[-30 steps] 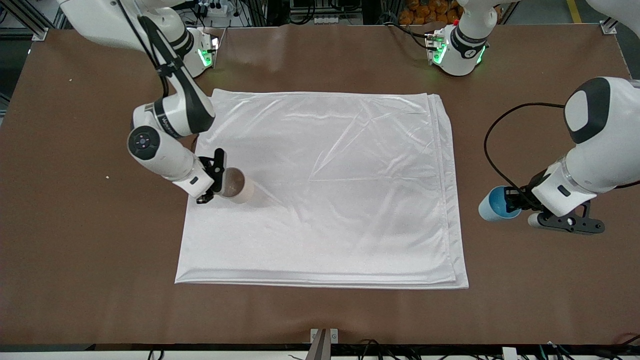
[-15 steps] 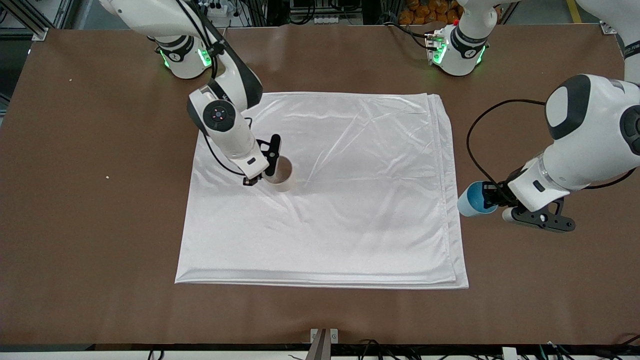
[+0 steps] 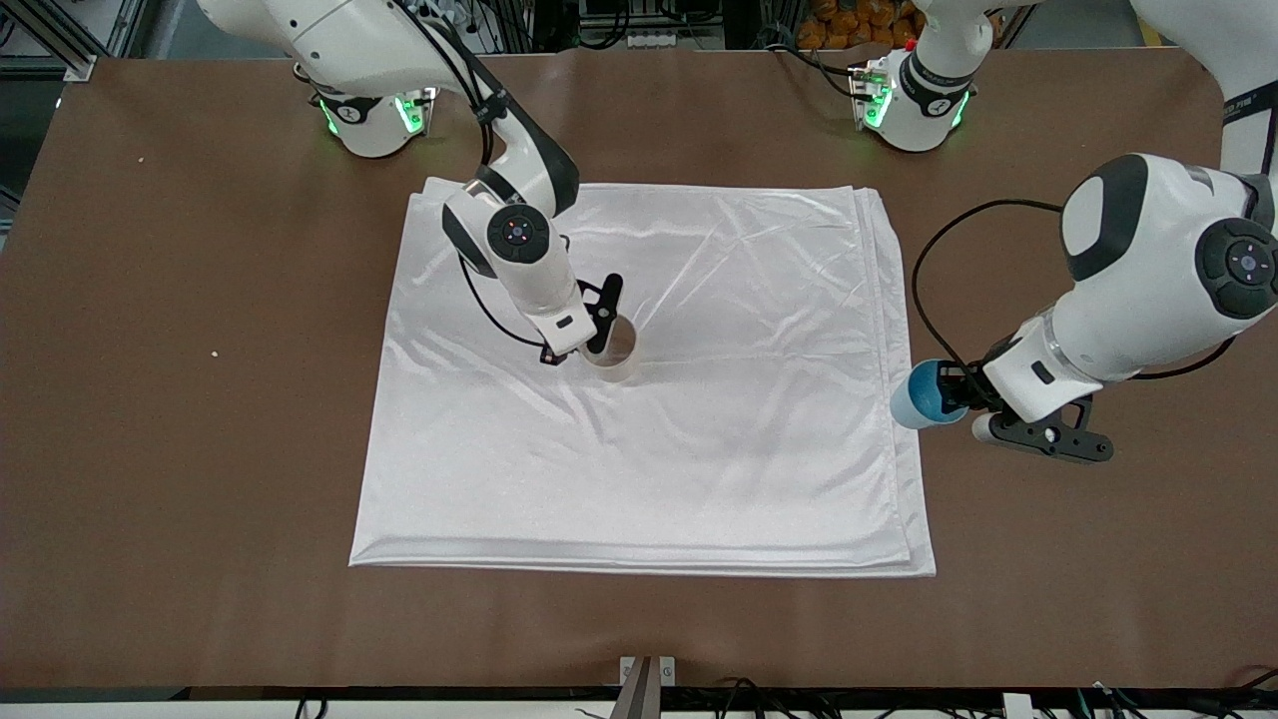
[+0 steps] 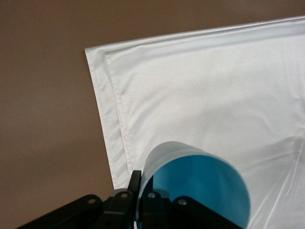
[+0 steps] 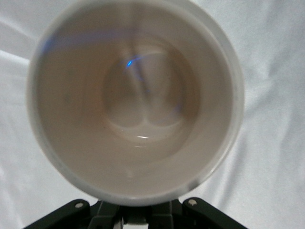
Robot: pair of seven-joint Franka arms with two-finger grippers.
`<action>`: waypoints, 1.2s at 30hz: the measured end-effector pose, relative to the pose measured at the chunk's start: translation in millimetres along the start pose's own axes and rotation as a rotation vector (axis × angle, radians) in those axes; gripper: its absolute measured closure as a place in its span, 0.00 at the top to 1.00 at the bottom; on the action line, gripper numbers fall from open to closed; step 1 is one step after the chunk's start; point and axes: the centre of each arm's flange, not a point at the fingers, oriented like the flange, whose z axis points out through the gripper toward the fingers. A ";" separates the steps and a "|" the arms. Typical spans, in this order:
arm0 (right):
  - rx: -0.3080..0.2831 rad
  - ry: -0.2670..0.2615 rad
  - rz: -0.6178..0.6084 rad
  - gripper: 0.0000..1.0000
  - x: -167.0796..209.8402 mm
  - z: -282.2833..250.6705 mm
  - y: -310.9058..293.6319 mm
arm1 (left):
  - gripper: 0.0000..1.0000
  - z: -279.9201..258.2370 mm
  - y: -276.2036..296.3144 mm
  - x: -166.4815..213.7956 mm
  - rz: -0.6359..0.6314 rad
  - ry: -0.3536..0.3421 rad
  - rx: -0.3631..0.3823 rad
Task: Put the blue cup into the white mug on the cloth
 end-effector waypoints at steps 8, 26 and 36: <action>0.010 -0.010 0.028 0.19 7.9 14.8 -4.3 | 0.04 -5.9 30.2 1.2 -0.021 0.013 -0.009; -0.045 -0.051 0.050 0.20 30.8 35.3 -22.7 | 0.04 -2.7 74.6 -4.7 -0.109 -0.007 -0.024; -0.052 -0.042 0.062 0.53 34.0 30.6 -20.1 | 0.04 3.5 124.0 -13.0 -0.148 -0.021 -0.027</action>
